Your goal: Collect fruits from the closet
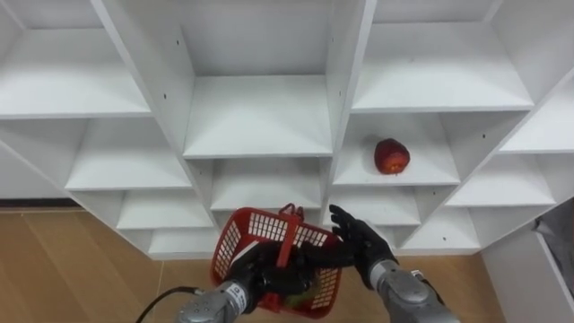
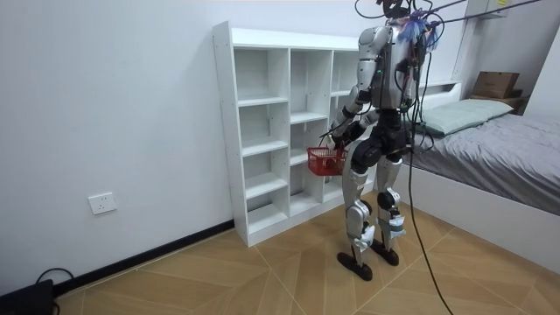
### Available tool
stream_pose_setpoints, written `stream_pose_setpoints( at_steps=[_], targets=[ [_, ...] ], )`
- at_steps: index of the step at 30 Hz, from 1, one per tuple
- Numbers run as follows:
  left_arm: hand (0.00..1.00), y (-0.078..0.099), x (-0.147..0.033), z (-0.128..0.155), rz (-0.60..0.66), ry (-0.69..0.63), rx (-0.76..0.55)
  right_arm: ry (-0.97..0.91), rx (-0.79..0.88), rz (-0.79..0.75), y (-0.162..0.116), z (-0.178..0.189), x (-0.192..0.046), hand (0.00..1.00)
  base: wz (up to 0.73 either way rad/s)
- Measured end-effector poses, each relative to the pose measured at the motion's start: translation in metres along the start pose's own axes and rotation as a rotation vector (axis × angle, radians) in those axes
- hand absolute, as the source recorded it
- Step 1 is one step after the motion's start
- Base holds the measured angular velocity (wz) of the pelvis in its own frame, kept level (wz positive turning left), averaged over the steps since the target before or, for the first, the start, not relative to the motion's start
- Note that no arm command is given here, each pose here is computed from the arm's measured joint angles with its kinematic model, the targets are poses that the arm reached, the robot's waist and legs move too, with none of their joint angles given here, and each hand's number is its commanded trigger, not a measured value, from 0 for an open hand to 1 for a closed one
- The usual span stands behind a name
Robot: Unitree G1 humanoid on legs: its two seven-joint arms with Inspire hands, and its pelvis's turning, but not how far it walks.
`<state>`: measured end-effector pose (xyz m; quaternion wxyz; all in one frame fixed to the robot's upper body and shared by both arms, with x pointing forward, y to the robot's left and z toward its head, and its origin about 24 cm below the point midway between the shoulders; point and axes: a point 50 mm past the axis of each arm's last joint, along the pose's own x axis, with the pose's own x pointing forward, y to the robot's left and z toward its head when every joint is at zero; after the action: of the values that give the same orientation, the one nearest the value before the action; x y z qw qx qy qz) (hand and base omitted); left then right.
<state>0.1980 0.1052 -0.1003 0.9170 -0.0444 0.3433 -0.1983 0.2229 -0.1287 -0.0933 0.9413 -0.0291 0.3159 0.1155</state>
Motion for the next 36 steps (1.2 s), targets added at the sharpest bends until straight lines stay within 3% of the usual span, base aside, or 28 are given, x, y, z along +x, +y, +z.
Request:
stream_pose_setpoints(
  at_steps=[9,17,36],
  targets=[
    [1.0,0.014,-0.006,-0.005,0.07,0.01,-0.002,-0.051,-0.116,-0.033,-0.005,0.001,-0.011,0.0,-0.02],
    [1.0,0.027,-0.019,-0.019,0.152,0.021,-0.049,-0.129,-0.109,-0.067,-0.013,0.01,-0.022,0.0,-0.01],
    [1.0,0.027,-0.025,-0.006,0.193,-0.074,-0.057,-0.289,-0.131,-0.236,-0.026,0.038,-0.034,0.0,-0.03]
  ],
)
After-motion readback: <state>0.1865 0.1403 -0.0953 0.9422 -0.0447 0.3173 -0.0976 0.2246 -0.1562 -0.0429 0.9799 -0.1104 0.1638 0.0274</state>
